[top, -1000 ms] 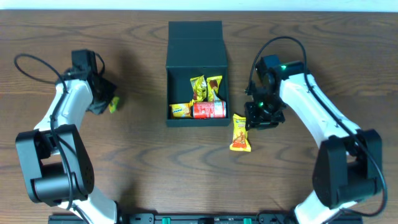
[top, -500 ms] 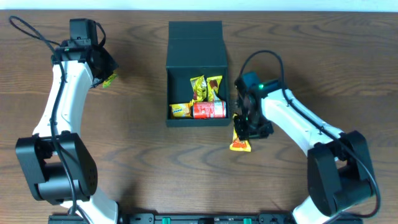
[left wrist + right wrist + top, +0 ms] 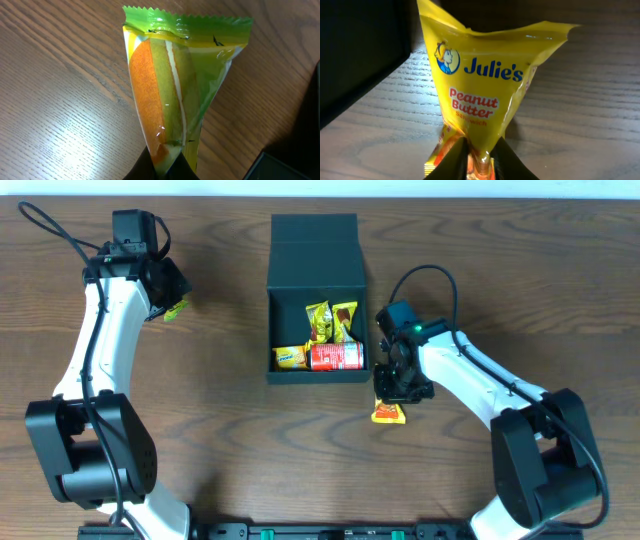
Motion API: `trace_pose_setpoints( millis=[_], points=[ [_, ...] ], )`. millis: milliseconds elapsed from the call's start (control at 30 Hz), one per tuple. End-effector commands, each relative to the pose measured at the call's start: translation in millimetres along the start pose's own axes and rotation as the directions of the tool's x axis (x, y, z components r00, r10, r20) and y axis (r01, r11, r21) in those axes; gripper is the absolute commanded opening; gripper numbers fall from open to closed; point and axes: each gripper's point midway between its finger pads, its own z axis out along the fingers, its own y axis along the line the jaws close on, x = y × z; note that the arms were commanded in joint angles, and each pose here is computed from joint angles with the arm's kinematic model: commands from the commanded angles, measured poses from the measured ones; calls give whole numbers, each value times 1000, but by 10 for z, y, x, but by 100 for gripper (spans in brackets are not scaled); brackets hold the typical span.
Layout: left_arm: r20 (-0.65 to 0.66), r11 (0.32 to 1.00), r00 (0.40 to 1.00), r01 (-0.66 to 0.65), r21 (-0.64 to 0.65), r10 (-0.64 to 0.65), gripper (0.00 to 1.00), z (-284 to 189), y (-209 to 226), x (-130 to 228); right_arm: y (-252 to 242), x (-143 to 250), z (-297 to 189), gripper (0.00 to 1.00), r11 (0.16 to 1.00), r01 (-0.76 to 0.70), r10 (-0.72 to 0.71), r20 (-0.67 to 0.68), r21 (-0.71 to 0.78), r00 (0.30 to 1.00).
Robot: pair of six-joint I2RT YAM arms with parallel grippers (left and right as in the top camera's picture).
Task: Pack container
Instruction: 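Carry the Julie's Peanut Butter packet into the box with the right gripper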
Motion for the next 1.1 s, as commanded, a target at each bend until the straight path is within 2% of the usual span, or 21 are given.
trace_pose_setpoints(
  millis=[0,67,233,467,567,700,1067],
  points=[
    [27,1000,999,-19,-11,19,6,-44,4,-89,29,4,-11,8,1000,3,-3,10,0,1000],
    [26,1000,999,-19,-11,19,6,-44,4,-89,-2,-10,-13,2,1000,1,-1,17,15,1000],
    [19,999,999,-39,-19,39,6,-44,19,-69,-68,-158,-115,1,999,-11,8,64,49,998],
    [-46,993,993,-109,-48,107,6,-49,89,89,-166,-725,-800,2,990,-47,12,252,133,968],
    [-59,987,989,-140,-84,136,6,-60,116,147,34,-1025,-1187,2,996,-5,-28,369,87,929],
    [-56,983,986,-162,-90,157,6,-68,51,185,606,-1276,-1494,2,988,152,-115,505,-32,856],
    [-56,984,987,-152,-89,148,6,-69,35,195,1574,-1347,-1105,2,927,345,-223,520,-149,824]
  ],
)
